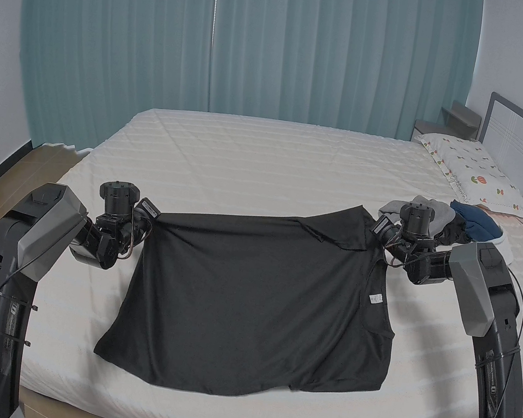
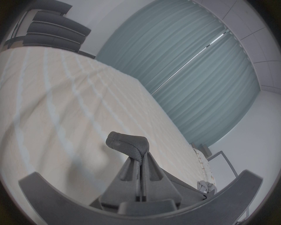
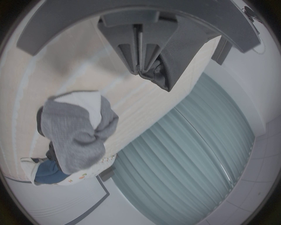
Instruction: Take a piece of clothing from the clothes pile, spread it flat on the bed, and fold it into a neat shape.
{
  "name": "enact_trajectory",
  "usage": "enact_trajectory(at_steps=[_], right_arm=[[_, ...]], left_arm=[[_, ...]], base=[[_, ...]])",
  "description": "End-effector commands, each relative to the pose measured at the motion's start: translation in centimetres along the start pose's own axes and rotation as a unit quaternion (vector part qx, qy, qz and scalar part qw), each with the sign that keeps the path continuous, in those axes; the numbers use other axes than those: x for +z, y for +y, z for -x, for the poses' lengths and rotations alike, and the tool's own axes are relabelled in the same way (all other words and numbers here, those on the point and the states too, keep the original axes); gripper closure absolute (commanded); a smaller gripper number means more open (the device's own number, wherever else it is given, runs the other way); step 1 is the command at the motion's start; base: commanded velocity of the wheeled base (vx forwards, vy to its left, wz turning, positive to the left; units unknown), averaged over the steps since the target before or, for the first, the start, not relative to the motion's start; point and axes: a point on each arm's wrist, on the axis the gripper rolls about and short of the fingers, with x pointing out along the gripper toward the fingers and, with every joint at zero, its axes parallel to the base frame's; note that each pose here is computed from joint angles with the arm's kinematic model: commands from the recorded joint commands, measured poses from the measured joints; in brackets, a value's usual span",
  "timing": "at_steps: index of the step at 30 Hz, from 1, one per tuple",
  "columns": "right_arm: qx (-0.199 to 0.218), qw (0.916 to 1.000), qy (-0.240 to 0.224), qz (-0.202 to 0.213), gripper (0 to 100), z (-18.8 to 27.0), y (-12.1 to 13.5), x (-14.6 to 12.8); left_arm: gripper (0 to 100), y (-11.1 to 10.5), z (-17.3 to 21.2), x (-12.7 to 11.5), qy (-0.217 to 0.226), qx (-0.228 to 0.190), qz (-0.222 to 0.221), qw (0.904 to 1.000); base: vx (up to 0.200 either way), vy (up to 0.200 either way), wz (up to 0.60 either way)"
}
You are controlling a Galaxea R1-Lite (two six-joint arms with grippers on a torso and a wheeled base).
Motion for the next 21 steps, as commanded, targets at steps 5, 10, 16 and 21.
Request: enact_trajectory(at_steps=[5,10,16,21], right_arm=[[-0.004,1.0,-0.006,-0.001,100,-0.8,-1.9,-1.5],[-0.011,0.9999,0.009,0.003,100,-1.2,-2.7,-3.2],[-0.023,0.9994,0.024,0.013,0,-1.5,-3.8,-4.7],[-0.042,0.999,-0.001,0.013,0,-1.3,-3.6,-3.3]], left_arm=[[100,0.8,-1.6,-1.0,-0.015,0.005,-0.001,0.9999],[100,2.3,-2.2,-2.1,-0.006,0.02,-0.004,0.9998],[0,2.5,-2.4,-2.4,-0.004,0.022,-0.004,0.9998],[0,2.4,-1.7,-2.0,0.0,0.03,-0.003,0.9995]], base=[[0.0,0.0,0.0],[0.0,0.0,0.0],[0.0,0.0,0.0],[0.0,0.0,0.0]])
